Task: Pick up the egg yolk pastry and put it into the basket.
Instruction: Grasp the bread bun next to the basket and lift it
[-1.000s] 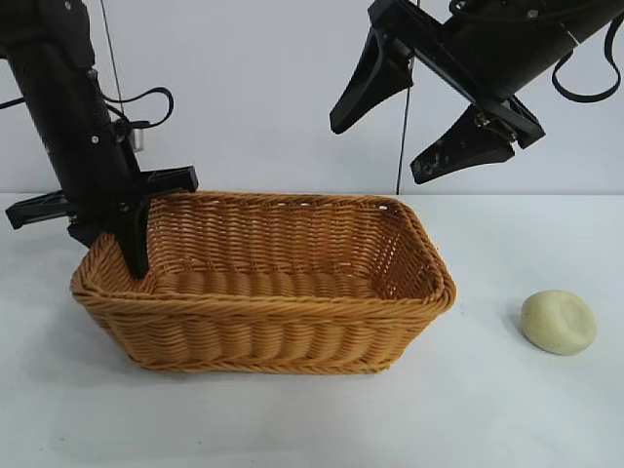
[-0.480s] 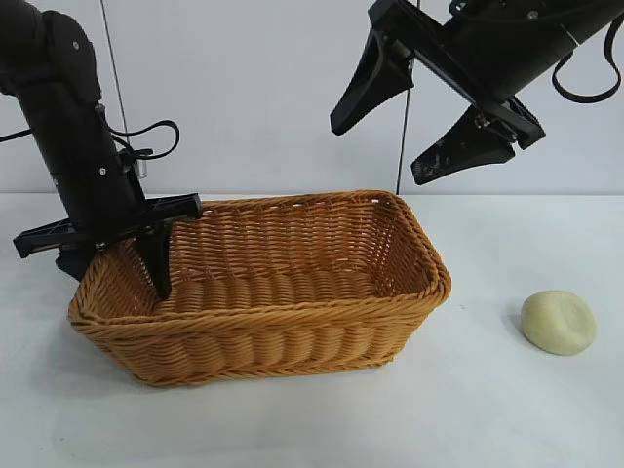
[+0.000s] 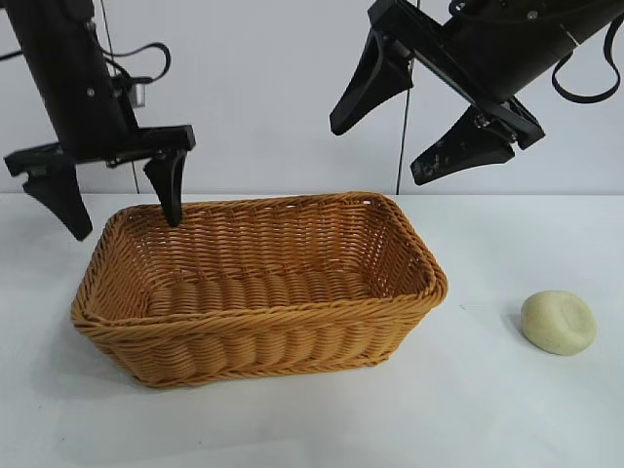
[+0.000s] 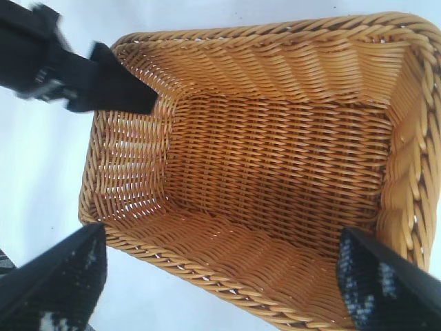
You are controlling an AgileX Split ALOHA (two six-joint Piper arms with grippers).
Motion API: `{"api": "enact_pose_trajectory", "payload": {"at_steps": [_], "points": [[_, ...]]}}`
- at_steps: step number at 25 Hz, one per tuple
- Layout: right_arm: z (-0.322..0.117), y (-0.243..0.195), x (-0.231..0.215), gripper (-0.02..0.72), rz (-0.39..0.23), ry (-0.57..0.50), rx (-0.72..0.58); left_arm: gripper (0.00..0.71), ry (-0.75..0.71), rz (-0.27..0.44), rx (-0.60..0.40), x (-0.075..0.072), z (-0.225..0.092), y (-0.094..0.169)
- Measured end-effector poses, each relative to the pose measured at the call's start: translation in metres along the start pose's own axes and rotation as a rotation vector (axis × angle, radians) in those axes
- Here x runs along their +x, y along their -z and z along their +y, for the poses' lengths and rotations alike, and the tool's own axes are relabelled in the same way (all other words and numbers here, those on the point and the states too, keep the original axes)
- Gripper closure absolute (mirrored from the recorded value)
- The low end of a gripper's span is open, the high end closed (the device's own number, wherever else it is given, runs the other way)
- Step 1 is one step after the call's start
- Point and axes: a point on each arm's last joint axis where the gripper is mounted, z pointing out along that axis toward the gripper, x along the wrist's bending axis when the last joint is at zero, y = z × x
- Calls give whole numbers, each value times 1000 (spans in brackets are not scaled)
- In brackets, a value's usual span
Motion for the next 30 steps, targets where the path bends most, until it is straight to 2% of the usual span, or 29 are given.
{"api": "enact_pose_trajectory", "payload": {"at_steps": [4, 7, 12, 13, 16, 18, 21, 25, 27, 30], "points": [[0, 0, 0, 81, 0, 0, 0, 15, -32, 72, -64, 7, 4, 25], [0, 0, 0, 81, 0, 0, 0, 15, -28, 99, -66, 21, 5, 30], [0, 0, 0, 81, 0, 0, 0, 15, 11, 121, -72, 62, 10, 36], [0, 0, 0, 81, 0, 0, 0, 15, 11, 121, -72, 62, 10, 36], [0, 0, 0, 81, 0, 0, 0, 15, 64, 125, -79, 87, 12, 41], [0, 0, 0, 81, 0, 0, 0, 15, 86, 119, -87, 95, 10, 46], [0, 0, 0, 81, 0, 0, 0, 15, 74, 117, -96, 97, -3, 61], [0, 0, 0, 81, 0, 0, 0, 15, 54, 111, -107, 91, -38, 87], [0, 0, 0, 81, 0, 0, 0, 15, 38, 112, -115, 88, -62, 102], [0, 0, 0, 81, 0, 0, 0, 14, 18, 113, -145, 83, -118, 128]]}}
